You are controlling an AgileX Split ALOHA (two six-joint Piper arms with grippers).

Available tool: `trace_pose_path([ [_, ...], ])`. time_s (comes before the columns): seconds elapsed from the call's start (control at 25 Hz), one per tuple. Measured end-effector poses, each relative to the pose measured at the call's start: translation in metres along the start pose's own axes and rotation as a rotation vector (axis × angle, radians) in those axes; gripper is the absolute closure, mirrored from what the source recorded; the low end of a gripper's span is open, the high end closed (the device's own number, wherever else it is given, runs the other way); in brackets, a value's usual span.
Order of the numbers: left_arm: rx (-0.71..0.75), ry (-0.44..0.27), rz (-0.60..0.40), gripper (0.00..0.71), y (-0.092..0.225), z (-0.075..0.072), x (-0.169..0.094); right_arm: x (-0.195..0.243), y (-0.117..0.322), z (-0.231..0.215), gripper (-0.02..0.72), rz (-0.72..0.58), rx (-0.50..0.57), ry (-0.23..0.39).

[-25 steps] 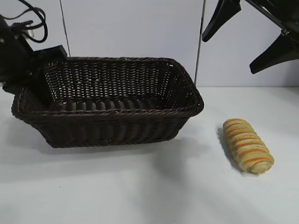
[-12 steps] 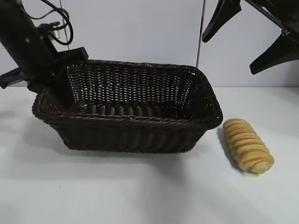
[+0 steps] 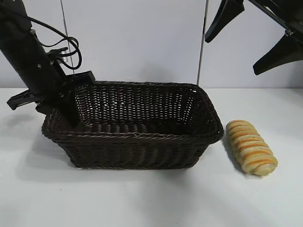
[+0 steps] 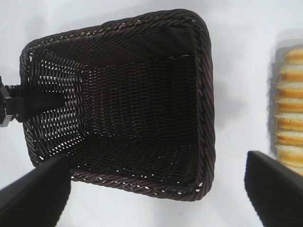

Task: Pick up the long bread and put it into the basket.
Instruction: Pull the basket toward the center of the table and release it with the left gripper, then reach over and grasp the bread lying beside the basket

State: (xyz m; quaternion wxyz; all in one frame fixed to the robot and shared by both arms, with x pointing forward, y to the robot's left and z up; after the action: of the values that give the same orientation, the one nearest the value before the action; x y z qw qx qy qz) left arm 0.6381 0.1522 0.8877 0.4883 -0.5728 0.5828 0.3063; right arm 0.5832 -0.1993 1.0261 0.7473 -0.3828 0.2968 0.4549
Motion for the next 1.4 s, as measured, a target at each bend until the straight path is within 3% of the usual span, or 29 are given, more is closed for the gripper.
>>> trace_pose_path([
  [0.2, 0.058, -0.035, -0.058, 0.020, -0.016, -0.004, -0.053, 0.000, 0.000, 0.000, 0.009, -0.001, -0.001, 0.001],
  [0.36, 0.133, -0.164, -0.121, 0.017, -0.033, -0.003, -0.103, 0.000, 0.000, 0.000, 0.009, -0.001, -0.001, 0.001],
  [0.52, 0.156, -0.289, -0.163, 0.017, -0.047, 0.014, -0.143, 0.000, 0.000, 0.000, 0.009, -0.001, -0.001, 0.001],
  [0.68, 0.072, -0.345, -0.170, 0.017, -0.046, 0.059, -0.174, 0.000, 0.000, 0.000, 0.009, -0.003, -0.001, 0.000],
  [0.88, -0.071, -0.500, -0.186, 0.016, -0.022, 0.141, -0.227, 0.000, 0.000, 0.000, 0.009, -0.003, 0.000, 0.000],
  [0.96, -0.124, -0.532, -0.215, 0.016, -0.009, 0.162, -0.251, 0.000, 0.000, 0.000, 0.009, -0.003, 0.000, 0.000],
  [1.04, -0.159, -0.534, -0.254, 0.016, 0.002, 0.173, -0.272, 0.000, 0.000, 0.000, 0.009, -0.003, 0.000, 0.000],
  [1.12, -0.158, -0.510, -0.300, 0.016, 0.009, 0.171, -0.290, 0.000, 0.000, 0.000, 0.009, -0.003, 0.000, 0.000],
  [1.2, -0.134, -0.483, -0.360, 0.016, 0.015, 0.156, -0.310, 0.000, 0.000, 0.000, 0.009, -0.003, 0.000, 0.000],
  [1.4, -0.030, -0.465, -0.572, 0.016, 0.042, 0.089, -0.378, 0.000, 0.000, 0.000, 0.009, -0.003, 0.000, 0.000],
])
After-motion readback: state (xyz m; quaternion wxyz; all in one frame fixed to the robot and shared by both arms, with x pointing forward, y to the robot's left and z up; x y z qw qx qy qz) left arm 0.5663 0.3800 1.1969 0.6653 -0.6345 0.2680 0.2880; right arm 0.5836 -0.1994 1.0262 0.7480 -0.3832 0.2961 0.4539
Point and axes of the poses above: a point on each arm's last joint axis where the gripper is mounted, x pointing out along that axis toward the gripper, z along the wrist's bending axis when the last joint is at zero, y = z × x, the point moved 6 cm from there along x, pointing out along that axis toward the gripper, and after that the axes turned 9 degrees about x, right-handed, at the moved point
